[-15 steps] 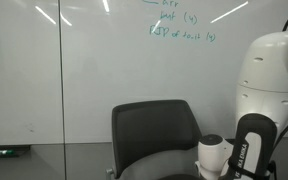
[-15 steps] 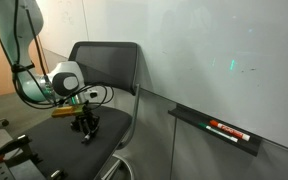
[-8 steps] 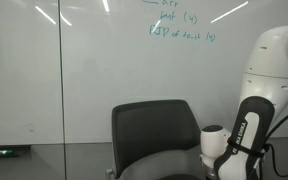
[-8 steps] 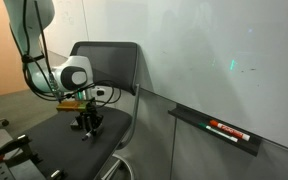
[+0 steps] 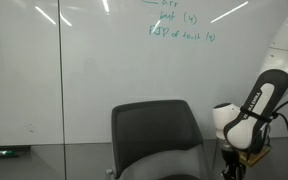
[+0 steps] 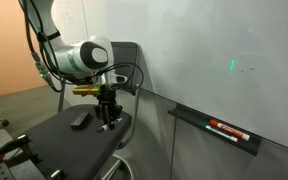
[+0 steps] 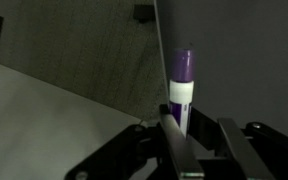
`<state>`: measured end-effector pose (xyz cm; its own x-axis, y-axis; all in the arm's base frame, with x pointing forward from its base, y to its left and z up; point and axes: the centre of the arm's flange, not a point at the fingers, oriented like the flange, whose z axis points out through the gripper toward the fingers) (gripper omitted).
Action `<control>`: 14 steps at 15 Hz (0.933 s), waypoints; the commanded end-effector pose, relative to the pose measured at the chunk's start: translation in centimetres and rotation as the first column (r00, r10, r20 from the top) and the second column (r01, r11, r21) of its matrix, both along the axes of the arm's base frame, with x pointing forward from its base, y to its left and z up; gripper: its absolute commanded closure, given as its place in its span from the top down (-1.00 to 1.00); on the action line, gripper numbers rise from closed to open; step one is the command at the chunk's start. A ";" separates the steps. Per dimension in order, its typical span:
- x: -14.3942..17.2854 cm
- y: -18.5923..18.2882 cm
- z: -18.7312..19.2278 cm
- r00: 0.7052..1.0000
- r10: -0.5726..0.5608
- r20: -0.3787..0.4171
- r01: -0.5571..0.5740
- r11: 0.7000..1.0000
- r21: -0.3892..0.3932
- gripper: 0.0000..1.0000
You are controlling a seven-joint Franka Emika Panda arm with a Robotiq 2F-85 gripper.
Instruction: Use the marker to write on the whiteboard
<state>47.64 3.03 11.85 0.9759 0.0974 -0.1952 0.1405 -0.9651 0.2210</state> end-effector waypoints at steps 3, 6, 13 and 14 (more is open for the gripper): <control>1.1 -2.5 7.0 0.991 -0.117 0.067 0.119 0.993 -0.028 -0.65; 2.3 -3.3 10.6 0.976 -0.167 0.139 0.169 0.986 -0.004 -0.65; 6.1 -2.7 15.1 0.958 -0.112 0.265 0.117 0.993 -0.002 -0.65; 6.6 -2.4 15.3 0.955 -0.108 0.277 0.111 0.994 0.004 -0.65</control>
<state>52.58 -0.23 25.62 0.9987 -0.0275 0.0424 -0.0370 -0.9699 0.2407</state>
